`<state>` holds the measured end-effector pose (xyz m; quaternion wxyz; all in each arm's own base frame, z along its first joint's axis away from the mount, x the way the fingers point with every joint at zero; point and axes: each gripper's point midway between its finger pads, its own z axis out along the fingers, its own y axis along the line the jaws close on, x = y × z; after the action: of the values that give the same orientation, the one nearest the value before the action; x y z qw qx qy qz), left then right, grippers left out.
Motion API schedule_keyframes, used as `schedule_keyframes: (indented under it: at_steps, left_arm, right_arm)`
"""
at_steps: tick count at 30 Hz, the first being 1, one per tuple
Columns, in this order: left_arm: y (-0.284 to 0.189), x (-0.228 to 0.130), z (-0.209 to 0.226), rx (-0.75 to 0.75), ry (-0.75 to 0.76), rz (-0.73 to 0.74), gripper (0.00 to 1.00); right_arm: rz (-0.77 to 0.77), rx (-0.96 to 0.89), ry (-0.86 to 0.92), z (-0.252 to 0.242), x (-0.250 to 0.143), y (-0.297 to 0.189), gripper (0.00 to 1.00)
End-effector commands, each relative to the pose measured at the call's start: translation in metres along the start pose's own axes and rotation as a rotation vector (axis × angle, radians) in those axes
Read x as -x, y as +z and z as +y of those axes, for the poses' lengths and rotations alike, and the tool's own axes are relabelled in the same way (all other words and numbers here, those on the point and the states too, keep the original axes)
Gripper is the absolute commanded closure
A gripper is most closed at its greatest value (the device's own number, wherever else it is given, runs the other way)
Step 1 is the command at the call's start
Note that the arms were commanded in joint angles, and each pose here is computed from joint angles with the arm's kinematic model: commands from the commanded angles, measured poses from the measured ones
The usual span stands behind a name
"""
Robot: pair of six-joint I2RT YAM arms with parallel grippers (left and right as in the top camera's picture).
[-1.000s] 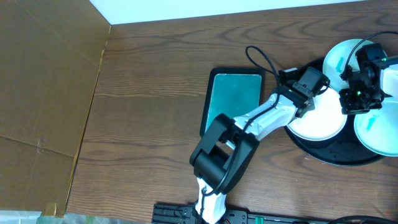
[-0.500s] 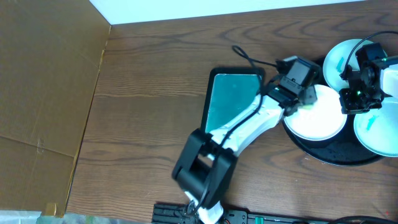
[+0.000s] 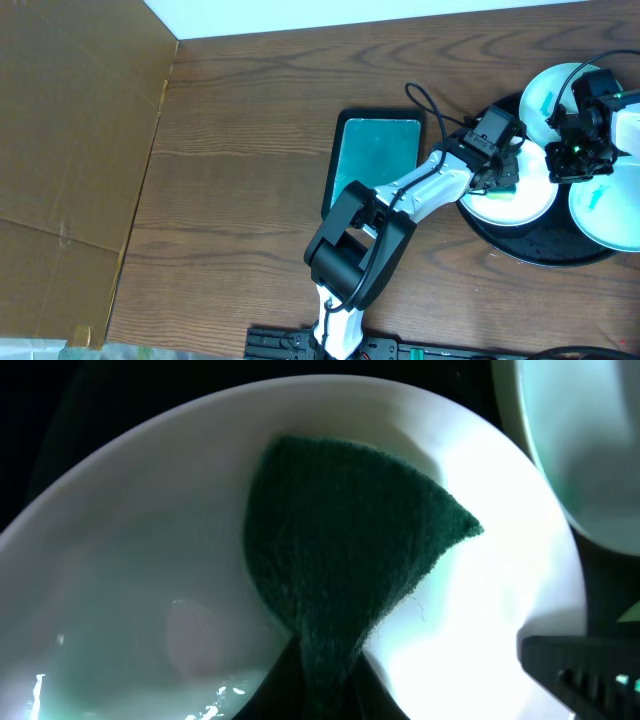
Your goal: Clean dirty plates on tray and stack at the side
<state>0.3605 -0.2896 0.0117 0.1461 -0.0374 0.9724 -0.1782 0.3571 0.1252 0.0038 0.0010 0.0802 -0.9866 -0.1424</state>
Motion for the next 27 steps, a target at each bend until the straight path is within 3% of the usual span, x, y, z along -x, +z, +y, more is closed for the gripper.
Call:
schedule_keyframes:
  at_steps: [1,7,19,27]
  left_arm:
    - [0.018,0.000,0.035,0.166,0.114,-0.028,0.93]
    - [-0.020,0.036,0.057,0.349,0.175,-0.203,0.93]
    - [-0.134,0.080,0.020,0.202,0.130,-0.430,0.93]
    - [-0.214,0.106,0.095,0.283,-0.045,-0.502,0.93]
  right_arm:
    - [0.018,-0.048,-0.001,-0.010,-0.004,0.006,0.99]
    - [0.016,-0.048,-0.002,-0.009,-0.003,0.006,0.99]
    - [-0.054,-0.044,-0.022,-0.002,0.007,-0.018,0.99]
    - [-0.191,-0.145,-0.087,0.005,0.018,-0.065,0.99]
